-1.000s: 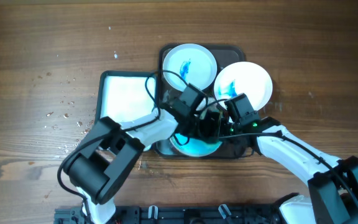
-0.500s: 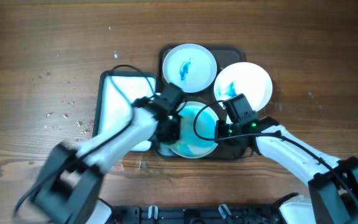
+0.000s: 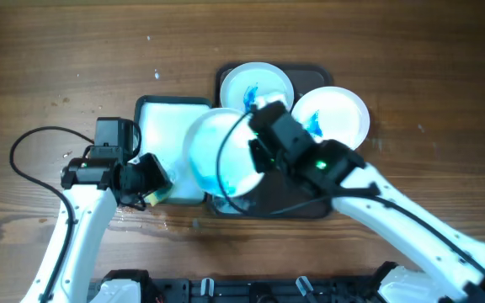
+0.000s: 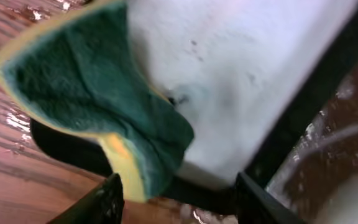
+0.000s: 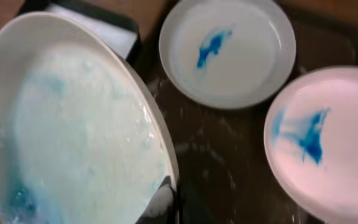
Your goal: Clean dirty plates on tray and stack at the side
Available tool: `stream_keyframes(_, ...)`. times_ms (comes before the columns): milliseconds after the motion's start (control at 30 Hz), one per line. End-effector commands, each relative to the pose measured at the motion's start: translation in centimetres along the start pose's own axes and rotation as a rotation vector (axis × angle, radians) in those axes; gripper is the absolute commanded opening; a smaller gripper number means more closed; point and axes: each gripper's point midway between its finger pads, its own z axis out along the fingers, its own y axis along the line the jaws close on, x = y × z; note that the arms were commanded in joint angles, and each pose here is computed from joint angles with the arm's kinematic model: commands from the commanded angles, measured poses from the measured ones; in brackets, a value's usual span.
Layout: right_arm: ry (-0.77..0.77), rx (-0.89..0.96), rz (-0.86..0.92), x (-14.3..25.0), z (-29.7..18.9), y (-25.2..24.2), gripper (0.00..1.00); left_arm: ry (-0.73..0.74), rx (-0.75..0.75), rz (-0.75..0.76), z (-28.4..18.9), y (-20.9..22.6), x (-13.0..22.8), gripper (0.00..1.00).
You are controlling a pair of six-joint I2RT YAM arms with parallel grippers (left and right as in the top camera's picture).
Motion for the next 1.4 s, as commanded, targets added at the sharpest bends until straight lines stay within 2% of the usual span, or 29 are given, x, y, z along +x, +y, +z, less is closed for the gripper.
stream_keyframes(0,-0.127,0.082,-0.163,-2.5,1.9,2.0,0.04,-0.068,0.121,0.036,-5.7,-2.5,-0.7,0.89)
stream_keyframes(33,-0.255,0.108,-0.325,-4.6,1.5,4.8,0.04,-0.165,0.167,0.053,-10.6,-3.0,-0.7,1.00)
stream_keyframes(133,-0.449,0.334,-0.467,-7.2,-1.9,6.5,0.04,-0.365,0.209,0.070,-16.2,-2.5,-0.6,1.00)
stream_keyframes(200,-0.520,0.400,-0.568,-7.5,-4.2,8.7,0.04,-0.517,0.175,0.055,-18.7,-0.6,-0.5,1.00)
stream_keyframes(267,-0.540,0.402,-0.595,-7.1,-4.9,9.8,0.04,-0.580,0.210,0.059,-20.2,-0.3,0.3,1.00)
stream_keyframes(733,-0.529,0.453,-0.696,-6.9,-5.5,10.1,0.04,-0.591,0.216,0.060,-20.4,-0.3,0.4,1.00)
stream_keyframes(1367,-0.528,0.450,-0.702,-6.7,-5.5,10.3,0.04,-0.591,0.216,0.060,-20.4,-0.3,0.4,1.00)
